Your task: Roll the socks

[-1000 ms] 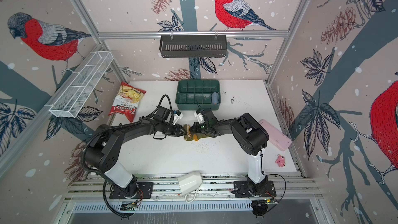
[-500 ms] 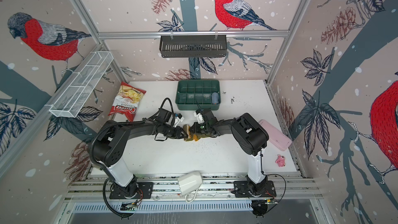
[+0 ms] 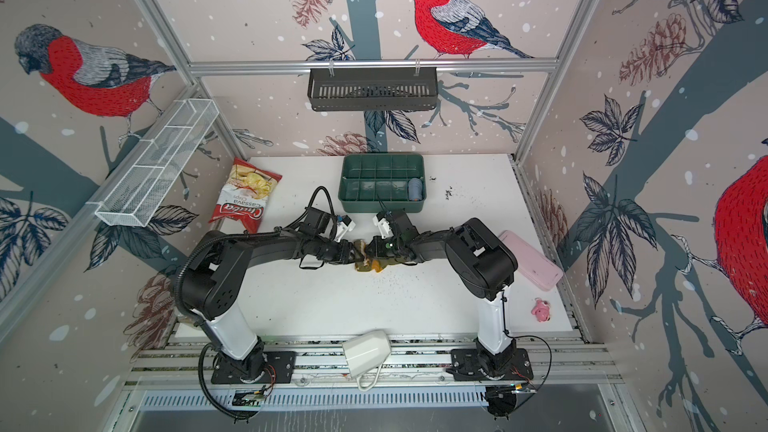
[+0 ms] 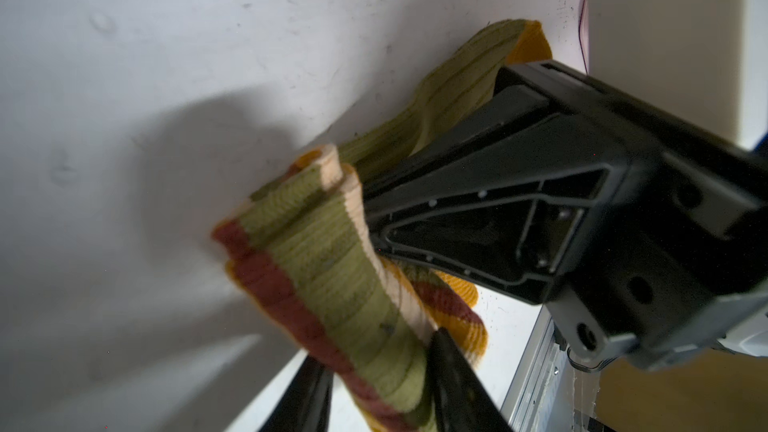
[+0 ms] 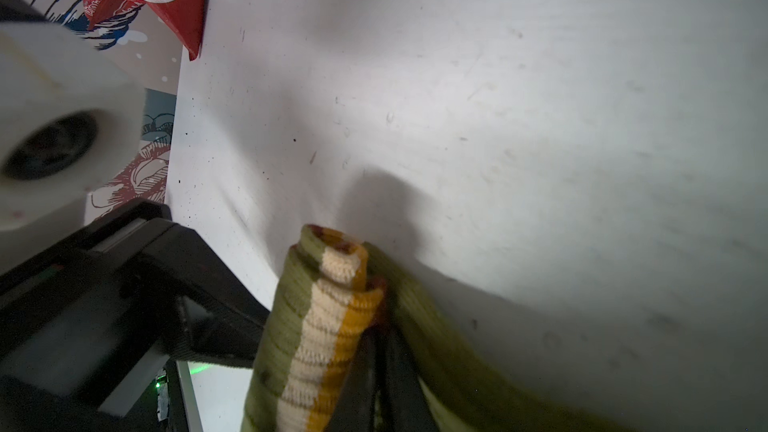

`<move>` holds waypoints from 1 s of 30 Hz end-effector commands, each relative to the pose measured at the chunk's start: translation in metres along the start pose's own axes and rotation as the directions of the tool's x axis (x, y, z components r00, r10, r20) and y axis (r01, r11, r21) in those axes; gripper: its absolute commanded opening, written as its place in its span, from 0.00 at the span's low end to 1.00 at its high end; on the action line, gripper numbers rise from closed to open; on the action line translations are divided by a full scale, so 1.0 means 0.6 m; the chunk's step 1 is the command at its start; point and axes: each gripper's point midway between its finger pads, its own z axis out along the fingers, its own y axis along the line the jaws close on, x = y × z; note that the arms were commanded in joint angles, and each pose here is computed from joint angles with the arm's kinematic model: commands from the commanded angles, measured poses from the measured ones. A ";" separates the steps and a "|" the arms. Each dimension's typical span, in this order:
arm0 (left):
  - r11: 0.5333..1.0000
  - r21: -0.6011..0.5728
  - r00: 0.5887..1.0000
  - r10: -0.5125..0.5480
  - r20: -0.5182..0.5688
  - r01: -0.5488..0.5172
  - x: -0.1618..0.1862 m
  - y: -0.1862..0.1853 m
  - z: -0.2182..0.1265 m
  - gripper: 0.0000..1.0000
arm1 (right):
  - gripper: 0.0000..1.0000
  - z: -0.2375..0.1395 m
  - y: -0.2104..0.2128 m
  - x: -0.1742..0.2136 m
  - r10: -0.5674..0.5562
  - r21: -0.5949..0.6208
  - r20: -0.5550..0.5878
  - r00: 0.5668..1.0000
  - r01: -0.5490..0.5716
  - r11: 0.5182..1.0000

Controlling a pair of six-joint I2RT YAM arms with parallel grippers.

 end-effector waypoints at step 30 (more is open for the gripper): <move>0.821 -0.537 0.956 0.036 -0.292 -0.195 0.032 0.065 -0.017 0.00 | 0.25 -0.050 0.008 0.000 0.010 0.023 0.028 1.000 -0.010 1.000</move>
